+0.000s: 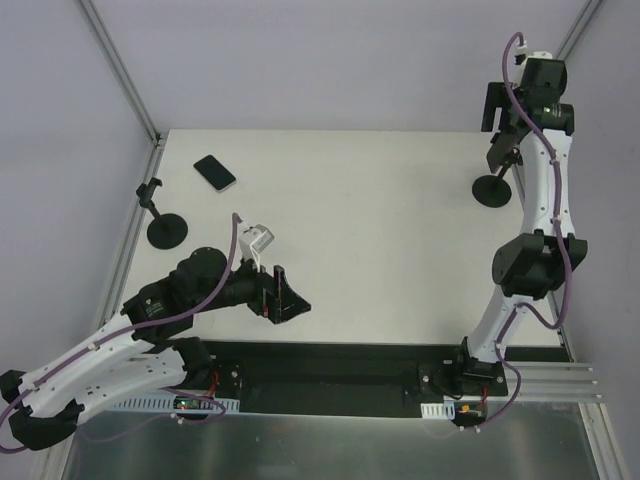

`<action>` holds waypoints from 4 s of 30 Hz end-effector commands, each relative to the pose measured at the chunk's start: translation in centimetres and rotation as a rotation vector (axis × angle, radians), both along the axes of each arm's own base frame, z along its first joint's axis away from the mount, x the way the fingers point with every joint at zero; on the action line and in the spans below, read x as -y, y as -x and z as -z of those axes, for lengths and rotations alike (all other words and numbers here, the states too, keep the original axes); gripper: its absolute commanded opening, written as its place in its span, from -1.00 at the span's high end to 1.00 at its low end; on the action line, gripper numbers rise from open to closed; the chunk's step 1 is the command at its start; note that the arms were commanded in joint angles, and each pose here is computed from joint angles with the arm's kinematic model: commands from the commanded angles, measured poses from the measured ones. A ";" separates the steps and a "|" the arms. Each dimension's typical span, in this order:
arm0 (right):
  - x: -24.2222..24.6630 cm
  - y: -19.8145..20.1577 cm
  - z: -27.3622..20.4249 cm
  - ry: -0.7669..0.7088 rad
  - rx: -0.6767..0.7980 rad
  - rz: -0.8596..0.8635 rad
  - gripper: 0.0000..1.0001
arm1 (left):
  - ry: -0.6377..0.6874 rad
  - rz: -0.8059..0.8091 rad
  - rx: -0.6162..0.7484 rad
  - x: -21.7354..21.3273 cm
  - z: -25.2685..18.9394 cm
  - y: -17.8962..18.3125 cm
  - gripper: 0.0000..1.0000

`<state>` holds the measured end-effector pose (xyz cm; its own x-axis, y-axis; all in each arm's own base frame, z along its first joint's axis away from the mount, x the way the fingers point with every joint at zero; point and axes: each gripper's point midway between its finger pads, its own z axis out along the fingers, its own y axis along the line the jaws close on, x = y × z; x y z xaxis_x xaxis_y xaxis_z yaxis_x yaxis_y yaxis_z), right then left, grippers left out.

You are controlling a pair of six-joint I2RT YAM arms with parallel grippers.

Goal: Place the phone on the phone stand

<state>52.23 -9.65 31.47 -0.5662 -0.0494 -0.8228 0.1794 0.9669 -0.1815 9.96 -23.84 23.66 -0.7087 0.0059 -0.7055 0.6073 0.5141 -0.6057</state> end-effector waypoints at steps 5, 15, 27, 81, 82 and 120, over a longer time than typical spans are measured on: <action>-11.1 11.6 -1.7 -0.017 0.072 0.029 -0.93 | -0.213 -0.405 -0.019 -5.0 -0.8 -5.3 -0.98; -36.7 28.7 10.3 -0.471 -0.179 -0.647 -0.93 | -0.427 -0.881 -0.053 -15.8 -1.4 -15.1 -0.98; -36.7 41.4 11.7 -0.397 -0.234 -1.006 -0.93 | -0.689 -1.360 -0.181 -31.4 0.4 -22.4 -0.79; -35.6 34.4 12.8 -0.459 -0.184 -0.923 -0.93 | -0.784 -1.442 -0.187 -37.7 3.0 -25.0 0.17; -35.7 34.4 12.7 -0.463 -0.184 -0.927 -0.93 | -0.782 -1.445 -0.194 -37.8 3.2 -24.9 0.14; -34.6 33.7 12.9 -0.425 -0.226 -0.847 -0.93 | -0.426 -0.602 0.115 -16.1 2.1 -18.9 1.00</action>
